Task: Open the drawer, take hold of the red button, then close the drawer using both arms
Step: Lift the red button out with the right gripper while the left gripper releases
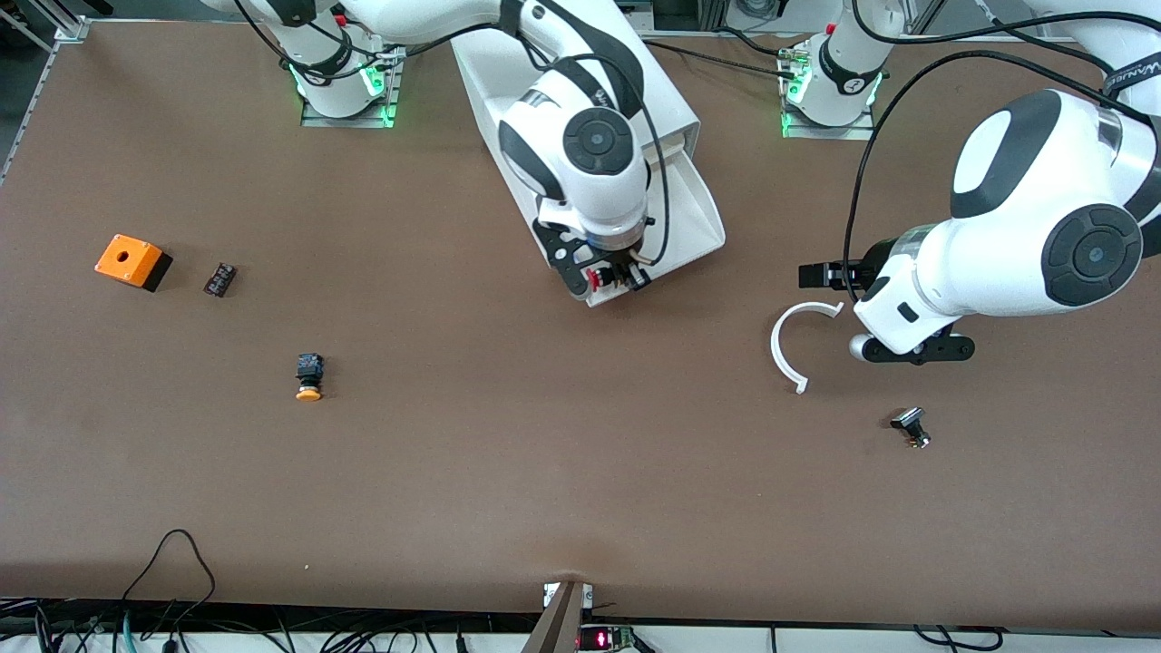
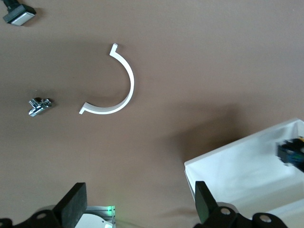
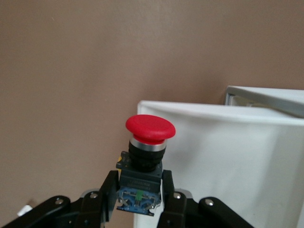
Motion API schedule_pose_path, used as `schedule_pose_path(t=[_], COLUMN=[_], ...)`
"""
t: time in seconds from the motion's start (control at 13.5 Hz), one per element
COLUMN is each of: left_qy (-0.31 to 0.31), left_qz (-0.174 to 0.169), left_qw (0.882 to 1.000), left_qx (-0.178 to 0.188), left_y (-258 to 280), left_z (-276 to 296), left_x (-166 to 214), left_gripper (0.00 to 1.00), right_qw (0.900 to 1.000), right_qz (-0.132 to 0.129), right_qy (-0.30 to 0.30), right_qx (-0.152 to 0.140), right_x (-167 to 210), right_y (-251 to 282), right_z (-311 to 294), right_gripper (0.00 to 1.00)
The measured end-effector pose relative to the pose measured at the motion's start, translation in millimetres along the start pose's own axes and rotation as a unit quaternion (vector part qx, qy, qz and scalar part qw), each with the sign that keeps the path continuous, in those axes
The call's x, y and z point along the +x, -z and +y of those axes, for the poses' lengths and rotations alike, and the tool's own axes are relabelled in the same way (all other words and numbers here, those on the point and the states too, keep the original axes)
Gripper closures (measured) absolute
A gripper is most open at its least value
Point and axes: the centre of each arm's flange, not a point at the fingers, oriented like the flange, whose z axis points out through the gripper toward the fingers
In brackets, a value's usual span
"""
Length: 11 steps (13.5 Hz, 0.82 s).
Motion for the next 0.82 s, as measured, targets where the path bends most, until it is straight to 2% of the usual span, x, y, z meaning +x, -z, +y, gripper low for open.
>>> schedule_pose_path(t=[0.22,0.52,0.67,0.82], left_qy=[0.006,0.014,0.039,0.069], left_qz=[0.002,0.015,0.027,0.051], left_qw=[1.0,1.0,0.999,0.996], left_qx=[-0.001,-0.005,-0.009,-0.018], left_y=[-4,-17,-37,-67], left_z=[4,12,30,63], left_x=[3,11,15,18], left_gripper=[0.0,0.0,0.0,0.0], right_qw=[1.0,0.991,0.978,0.953], right_qz=[-0.016,-0.012,-0.011,-0.008], right_qy=[0.014,0.133,0.208,0.299], right_qx=[0.005,0.005,-0.021,-0.052], right_x=[46,111,145,190], right_y=[38,82,84,74], right_z=[-9,-10,-7,-4], right_gripper=[0.58,0.58,0.58,0.58])
